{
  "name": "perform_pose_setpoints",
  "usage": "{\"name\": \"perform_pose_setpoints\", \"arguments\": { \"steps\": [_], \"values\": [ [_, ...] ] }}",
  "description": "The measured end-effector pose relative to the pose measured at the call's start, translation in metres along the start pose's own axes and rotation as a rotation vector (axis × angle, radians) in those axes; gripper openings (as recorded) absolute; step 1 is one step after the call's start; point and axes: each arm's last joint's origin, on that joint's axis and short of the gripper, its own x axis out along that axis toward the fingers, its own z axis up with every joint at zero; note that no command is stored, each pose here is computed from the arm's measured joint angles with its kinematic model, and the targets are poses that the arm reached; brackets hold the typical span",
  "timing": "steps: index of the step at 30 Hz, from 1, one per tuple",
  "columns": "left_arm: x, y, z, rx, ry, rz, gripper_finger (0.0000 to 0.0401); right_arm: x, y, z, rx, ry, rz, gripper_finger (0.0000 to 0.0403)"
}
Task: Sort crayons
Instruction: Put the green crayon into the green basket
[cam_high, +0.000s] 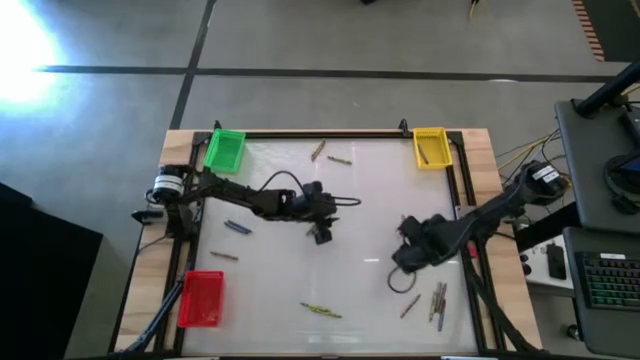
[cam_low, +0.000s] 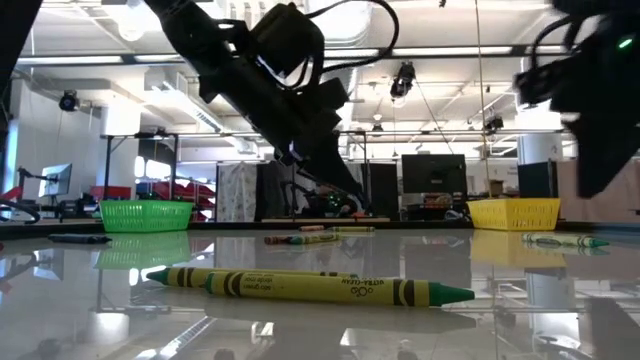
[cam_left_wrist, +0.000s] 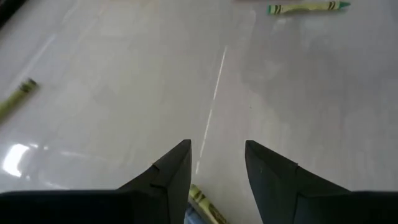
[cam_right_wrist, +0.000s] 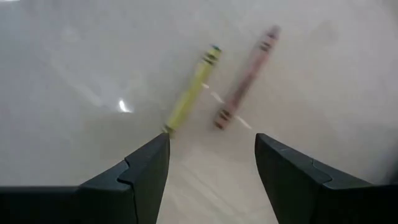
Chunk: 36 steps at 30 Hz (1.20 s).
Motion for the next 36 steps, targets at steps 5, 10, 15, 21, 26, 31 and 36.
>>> {"name": "perform_pose_setpoints", "arguments": {
  "steps": [5,10,15,21,26,31,36],
  "values": [
    [-0.002,-0.008,-0.008,-0.015,0.074,-0.017,0.0134,0.015,0.002,0.011,-0.005,0.026,0.094,0.0226],
    [-0.003,-0.013,-0.009,-0.015,0.084,-0.026,0.0134,0.028,-0.002,0.014,0.006,0.049,0.038,0.0226],
    [-0.004,-0.015,-0.012,-0.032,0.116,-0.032,0.0134,0.040,0.006,0.018,-0.020,0.042,0.060,0.0222],
    [-0.016,-0.014,-0.010,-0.044,0.152,-0.025,0.0134,0.056,0.011,0.020,-0.030,0.076,0.011,0.0187],
    [-0.030,-0.012,-0.004,-0.039,0.146,0.017,0.0134,0.063,0.012,0.022,-0.053,0.122,0.013,0.0134],
    [-0.056,-0.008,-0.004,-0.011,0.200,0.141,0.0134,0.060,0.010,0.030,-0.067,0.125,0.054,0.0062],
    [-0.090,-0.003,-0.011,-0.020,0.160,0.223,0.0134,0.054,0.004,0.044,-0.086,0.097,0.090,0.0014]
  ]
}}
